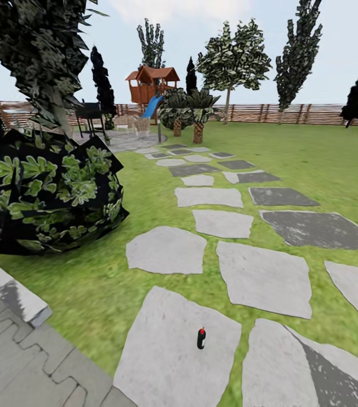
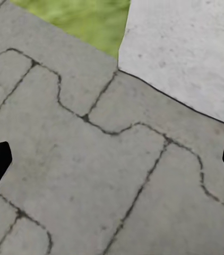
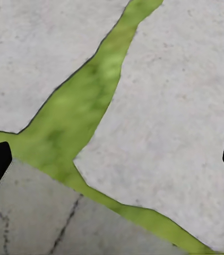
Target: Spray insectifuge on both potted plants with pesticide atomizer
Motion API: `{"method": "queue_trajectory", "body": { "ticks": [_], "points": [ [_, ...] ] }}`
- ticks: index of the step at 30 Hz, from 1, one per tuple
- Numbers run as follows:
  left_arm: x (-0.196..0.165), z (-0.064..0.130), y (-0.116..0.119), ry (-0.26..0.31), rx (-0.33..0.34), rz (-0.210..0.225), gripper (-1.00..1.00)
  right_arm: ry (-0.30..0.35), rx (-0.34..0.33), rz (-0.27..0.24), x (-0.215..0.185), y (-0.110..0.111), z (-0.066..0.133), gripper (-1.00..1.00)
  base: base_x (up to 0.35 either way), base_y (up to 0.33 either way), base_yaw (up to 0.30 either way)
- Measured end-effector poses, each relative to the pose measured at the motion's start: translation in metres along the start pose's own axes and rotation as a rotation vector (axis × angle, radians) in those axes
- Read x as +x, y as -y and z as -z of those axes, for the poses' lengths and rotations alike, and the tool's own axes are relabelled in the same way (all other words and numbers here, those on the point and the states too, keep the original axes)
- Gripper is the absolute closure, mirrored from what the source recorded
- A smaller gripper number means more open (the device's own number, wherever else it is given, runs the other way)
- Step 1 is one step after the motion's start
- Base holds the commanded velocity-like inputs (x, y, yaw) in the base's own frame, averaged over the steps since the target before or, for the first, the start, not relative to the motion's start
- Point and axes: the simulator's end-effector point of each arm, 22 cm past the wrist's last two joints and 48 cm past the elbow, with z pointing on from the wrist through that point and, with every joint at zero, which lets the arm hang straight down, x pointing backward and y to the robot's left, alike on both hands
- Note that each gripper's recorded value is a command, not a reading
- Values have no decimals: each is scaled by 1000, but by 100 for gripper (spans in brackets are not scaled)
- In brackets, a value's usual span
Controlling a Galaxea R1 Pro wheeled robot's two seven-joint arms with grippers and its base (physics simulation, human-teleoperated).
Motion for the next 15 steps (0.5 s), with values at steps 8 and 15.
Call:
{"method": "queue_trajectory", "body": {
  "ticks": [8, 15],
  "points": [
    [0, 0, 0, 0, 0, 0, -100, 0, 0, 0, 0, 0, 0, -100, 42, 88, -300],
    [0, 0, 0, 0, 0, 0, -100, 0, 0, 0, 0, 0, 0, -100, 1, 2, -300]
  ]
}}
